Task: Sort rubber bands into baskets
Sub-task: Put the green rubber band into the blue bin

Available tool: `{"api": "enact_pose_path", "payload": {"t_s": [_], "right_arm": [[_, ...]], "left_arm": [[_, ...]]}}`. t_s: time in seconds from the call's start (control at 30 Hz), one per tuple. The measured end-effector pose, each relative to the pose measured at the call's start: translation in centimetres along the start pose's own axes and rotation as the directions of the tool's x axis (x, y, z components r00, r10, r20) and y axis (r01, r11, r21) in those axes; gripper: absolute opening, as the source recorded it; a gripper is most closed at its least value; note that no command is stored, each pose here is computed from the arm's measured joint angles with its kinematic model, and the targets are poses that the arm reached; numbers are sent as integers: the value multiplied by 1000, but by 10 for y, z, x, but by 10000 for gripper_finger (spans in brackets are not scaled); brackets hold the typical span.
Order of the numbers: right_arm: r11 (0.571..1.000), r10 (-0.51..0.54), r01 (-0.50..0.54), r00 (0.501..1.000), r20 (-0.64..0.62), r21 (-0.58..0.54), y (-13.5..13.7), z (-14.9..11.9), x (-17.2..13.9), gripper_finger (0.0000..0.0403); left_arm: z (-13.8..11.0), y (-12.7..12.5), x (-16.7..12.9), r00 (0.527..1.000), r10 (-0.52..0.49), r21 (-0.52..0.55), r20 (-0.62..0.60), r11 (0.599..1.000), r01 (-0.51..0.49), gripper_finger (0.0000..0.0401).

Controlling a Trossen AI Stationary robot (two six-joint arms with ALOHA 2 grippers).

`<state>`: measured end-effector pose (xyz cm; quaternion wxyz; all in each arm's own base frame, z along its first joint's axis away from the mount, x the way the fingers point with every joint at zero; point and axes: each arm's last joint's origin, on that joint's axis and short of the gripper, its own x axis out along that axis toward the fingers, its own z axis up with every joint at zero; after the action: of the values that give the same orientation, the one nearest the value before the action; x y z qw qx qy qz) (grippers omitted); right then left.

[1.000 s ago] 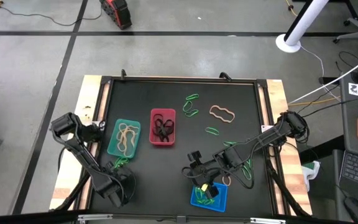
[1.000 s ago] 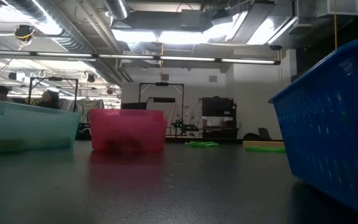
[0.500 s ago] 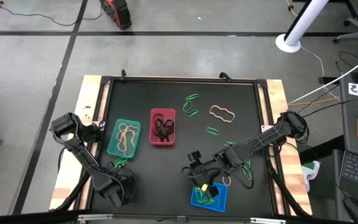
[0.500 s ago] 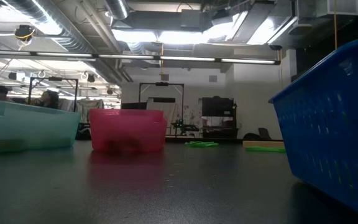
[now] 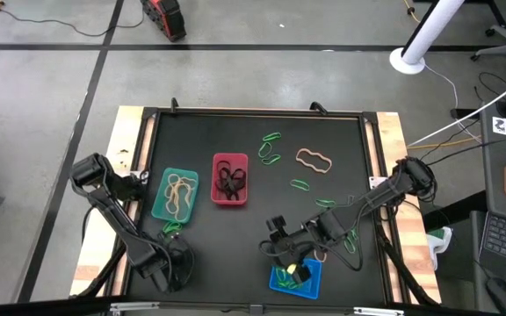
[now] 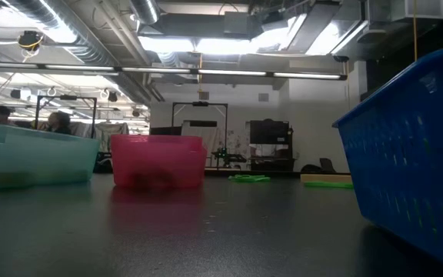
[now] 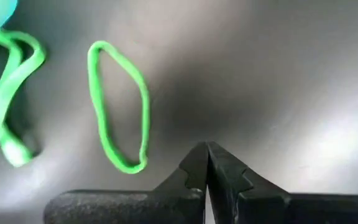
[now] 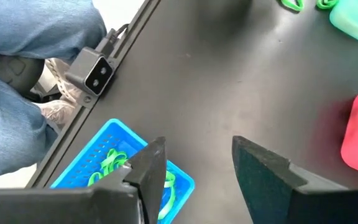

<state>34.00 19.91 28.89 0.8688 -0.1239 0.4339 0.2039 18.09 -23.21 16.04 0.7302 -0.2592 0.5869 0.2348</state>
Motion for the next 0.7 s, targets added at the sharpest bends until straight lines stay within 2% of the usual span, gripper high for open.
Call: {"api": "enact_pose_path", "payload": {"t_s": [0.17, 0.43, 0.57, 0.7], "right_arm": [[1000, -19, 19, 1000, 3, -25, 11, 0, -1, 182], [998, -35, 35, 999, 6, -49, 22, -1, -2, 182], [998, -42, 42, 999, 6, -49, 22, -1, -2, 182], [998, -42, 42, 999, 6, -49, 22, -1, -2, 182]], "left_arm": [[3, -7, -1, 996, -77, 9, 49, 997, 77, 1], [16, -3, 1, 997, -25, 68, 78, 997, 20, 12], [27, 5, 3, 995, 59, 67, 82, 996, -65, 45], [35, 13, 11, 993, 100, 28, 69, 994, -102, 94]]}}
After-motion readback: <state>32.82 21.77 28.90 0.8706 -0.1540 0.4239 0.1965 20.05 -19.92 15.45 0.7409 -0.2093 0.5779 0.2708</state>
